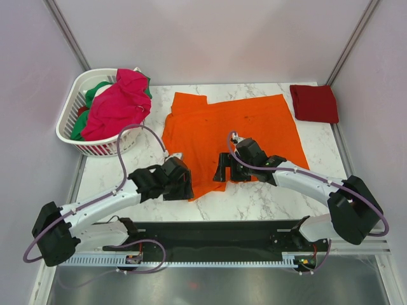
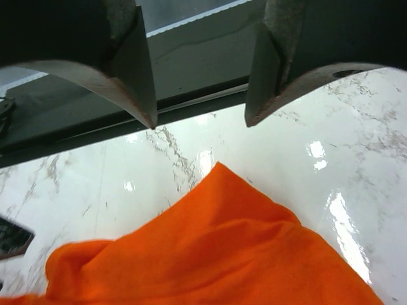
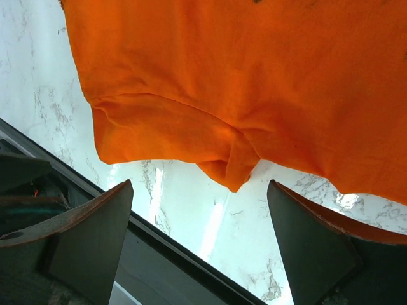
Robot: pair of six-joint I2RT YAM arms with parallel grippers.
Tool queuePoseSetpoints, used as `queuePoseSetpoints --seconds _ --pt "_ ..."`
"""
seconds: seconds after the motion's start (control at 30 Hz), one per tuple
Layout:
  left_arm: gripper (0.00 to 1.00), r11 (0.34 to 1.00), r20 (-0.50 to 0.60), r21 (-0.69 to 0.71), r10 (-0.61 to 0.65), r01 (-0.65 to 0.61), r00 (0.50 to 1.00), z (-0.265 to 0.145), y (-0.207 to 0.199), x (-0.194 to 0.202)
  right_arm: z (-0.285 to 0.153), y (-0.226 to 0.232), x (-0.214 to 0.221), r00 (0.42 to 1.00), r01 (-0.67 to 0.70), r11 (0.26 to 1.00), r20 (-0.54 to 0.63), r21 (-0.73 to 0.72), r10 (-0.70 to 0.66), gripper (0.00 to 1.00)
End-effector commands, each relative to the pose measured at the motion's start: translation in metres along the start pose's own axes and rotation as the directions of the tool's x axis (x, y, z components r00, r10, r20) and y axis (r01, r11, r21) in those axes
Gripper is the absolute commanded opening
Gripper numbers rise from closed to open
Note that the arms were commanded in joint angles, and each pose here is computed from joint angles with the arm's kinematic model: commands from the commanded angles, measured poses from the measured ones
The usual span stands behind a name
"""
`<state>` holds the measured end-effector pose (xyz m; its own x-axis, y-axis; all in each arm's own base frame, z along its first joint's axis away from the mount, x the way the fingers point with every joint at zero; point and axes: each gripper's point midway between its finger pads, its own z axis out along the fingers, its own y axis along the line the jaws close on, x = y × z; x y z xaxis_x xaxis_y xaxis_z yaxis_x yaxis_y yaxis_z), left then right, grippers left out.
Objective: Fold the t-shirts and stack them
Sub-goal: Flatten the tshirt out
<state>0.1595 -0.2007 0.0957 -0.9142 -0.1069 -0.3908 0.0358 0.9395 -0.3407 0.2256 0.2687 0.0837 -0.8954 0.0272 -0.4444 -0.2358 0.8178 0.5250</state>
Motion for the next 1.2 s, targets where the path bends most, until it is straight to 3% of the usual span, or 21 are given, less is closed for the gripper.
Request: queuePoseSetpoints --seconds 0.0,0.07,0.17,0.33,0.47,0.6,0.67,0.7,0.77,0.8,1.03,1.17 --pt "0.67 1.0 0.04 0.005 0.029 -0.03 0.999 0.006 -0.007 0.009 -0.003 0.001 -0.005 0.999 0.027 1.0 0.025 0.001 -0.027 0.95" --pt "0.75 0.999 0.024 -0.01 0.036 -0.036 0.999 0.014 -0.006 0.019 -0.002 -0.002 -0.003 0.999 0.033 0.999 0.019 0.008 -0.033 0.95" --pt "0.79 0.998 0.001 -0.054 0.024 -0.023 1.0 0.03 -0.001 0.025 -0.006 -0.007 0.0 0.999 0.04 0.999 0.02 0.028 -0.04 0.95" --pt "0.8 0.991 -0.029 -0.133 0.028 -0.032 0.999 0.053 0.006 0.03 -0.024 -0.018 0.008 0.998 0.061 0.996 0.03 0.064 -0.064 0.95" --pt "0.77 0.984 0.011 -0.17 0.046 -0.044 0.999 0.065 0.006 0.023 -0.036 -0.023 0.016 0.997 0.07 0.995 0.033 0.072 -0.073 0.95" --pt "0.67 0.979 0.058 -0.197 0.072 -0.06 0.996 0.068 0.002 0.008 -0.045 -0.031 0.024 0.997 0.071 0.993 0.031 0.092 -0.074 0.96" --pt "0.56 0.976 0.083 -0.206 0.088 -0.069 0.993 0.069 -0.002 -0.002 -0.048 -0.032 0.025 0.996 0.075 0.993 0.038 0.095 -0.079 0.96" --pt "0.43 0.972 0.081 -0.22 0.108 -0.088 0.991 0.072 -0.002 -0.004 -0.049 -0.033 0.024 0.996 0.074 0.992 0.039 0.101 -0.079 0.96" --pt "0.26 0.97 0.108 -0.221 0.122 -0.096 0.987 0.071 -0.01 -0.015 -0.049 -0.033 0.024 0.996 0.079 0.992 0.039 0.102 -0.083 0.96" --pt "0.04 0.968 0.109 -0.223 0.138 -0.112 0.984 0.072 -0.012 -0.018 -0.049 -0.033 0.024 0.996 0.081 0.991 0.036 0.103 -0.085 0.96" --pt "0.02 0.976 0.174 -0.185 0.15 -0.117 0.973 0.026 -0.051 -0.07 -0.055 -0.027 0.013 0.993 0.1 0.989 0.058 0.108 -0.106 0.97" --pt "0.1 0.979 0.205 -0.188 0.116 -0.077 0.972 0.017 -0.049 -0.117 -0.053 -0.027 0.01 0.992 0.107 0.988 0.056 0.113 -0.114 0.97"
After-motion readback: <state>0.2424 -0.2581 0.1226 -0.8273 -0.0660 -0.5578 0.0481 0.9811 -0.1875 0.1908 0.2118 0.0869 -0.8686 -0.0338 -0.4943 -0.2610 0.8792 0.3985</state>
